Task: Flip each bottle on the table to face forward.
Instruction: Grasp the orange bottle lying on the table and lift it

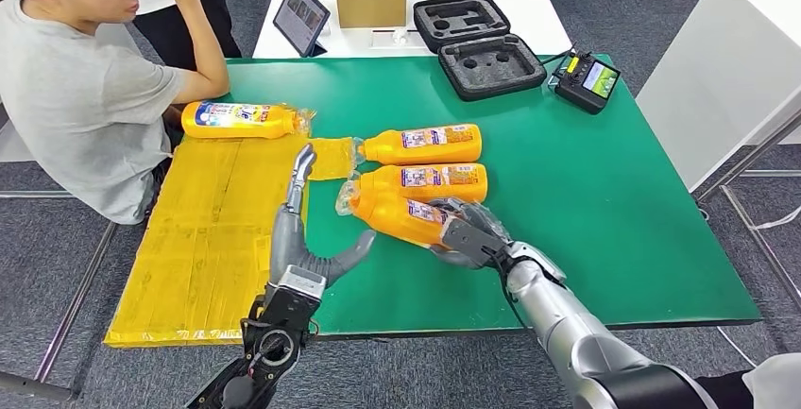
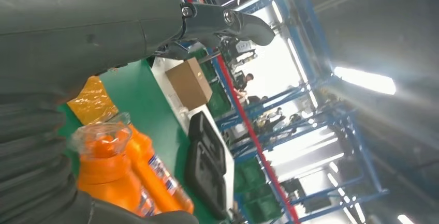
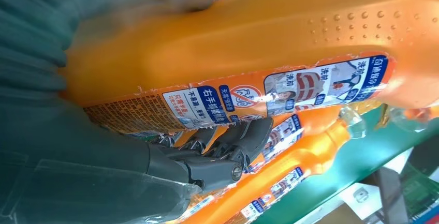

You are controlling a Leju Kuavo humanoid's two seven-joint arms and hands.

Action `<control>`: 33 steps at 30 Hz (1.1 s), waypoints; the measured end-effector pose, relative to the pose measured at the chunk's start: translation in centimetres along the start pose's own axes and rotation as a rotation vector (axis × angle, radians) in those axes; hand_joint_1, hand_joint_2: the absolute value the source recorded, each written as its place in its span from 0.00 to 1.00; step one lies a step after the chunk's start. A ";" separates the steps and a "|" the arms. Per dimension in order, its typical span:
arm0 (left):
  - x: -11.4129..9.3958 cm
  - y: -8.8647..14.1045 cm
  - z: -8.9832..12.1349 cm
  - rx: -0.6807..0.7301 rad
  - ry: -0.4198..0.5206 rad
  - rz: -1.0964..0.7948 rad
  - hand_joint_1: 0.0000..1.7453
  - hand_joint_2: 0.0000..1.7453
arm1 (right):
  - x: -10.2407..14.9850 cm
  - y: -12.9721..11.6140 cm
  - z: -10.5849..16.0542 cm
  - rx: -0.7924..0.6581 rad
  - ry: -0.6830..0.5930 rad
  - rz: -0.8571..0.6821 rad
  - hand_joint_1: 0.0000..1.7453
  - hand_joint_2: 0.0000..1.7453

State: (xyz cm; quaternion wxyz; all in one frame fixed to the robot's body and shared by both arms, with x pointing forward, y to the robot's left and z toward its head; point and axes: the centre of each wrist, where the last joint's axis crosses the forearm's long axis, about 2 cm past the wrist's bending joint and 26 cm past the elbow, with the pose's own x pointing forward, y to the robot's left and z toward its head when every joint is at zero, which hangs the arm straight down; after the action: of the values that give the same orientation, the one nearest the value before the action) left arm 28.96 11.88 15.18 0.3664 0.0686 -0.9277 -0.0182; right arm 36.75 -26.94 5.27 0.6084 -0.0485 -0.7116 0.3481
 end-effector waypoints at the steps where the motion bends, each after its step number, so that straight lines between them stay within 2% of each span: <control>1: 0.1 0.0 -0.1 0.005 -0.003 0.003 0.00 1.00 | 0.0 0.1 0.0 -0.001 -0.002 -0.004 1.00 1.00; 5: 0.6 0.2 -0.3 0.045 -0.001 0.024 0.00 1.00 | 0.1 0.4 0.0 -0.020 -0.008 -0.045 1.00 1.00; 8: 0.9 0.5 -0.3 0.089 0.021 0.057 0.00 1.00 | 0.2 0.8 0.1 -0.085 -0.019 -0.124 1.00 1.00; 14: 0.7 0.3 1.2 0.126 0.147 0.185 0.00 1.00 | 0.9 2.6 1.0 -0.253 -0.074 -0.278 1.00 1.00; 22: -0.5 -0.9 3.6 0.182 0.329 0.255 0.00 1.00 | 2.3 4.5 1.8 -0.299 -0.144 -0.309 1.00 1.00; 28: -1.8 -1.7 5.7 0.169 0.457 0.292 0.00 1.00 | 3.2 5.3 2.5 -0.304 -0.194 -0.308 1.00 1.00; 33: -2.5 -2.1 6.6 0.159 0.515 0.296 0.00 1.00 | 3.8 5.6 2.5 -0.302 -0.220 -0.303 1.00 1.00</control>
State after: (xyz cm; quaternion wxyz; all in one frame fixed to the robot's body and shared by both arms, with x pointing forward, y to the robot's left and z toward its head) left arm 26.44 10.05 8.50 0.5816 -0.0365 -0.8028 0.1258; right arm 31.53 -22.00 5.27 0.5581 0.0066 -0.8169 0.1454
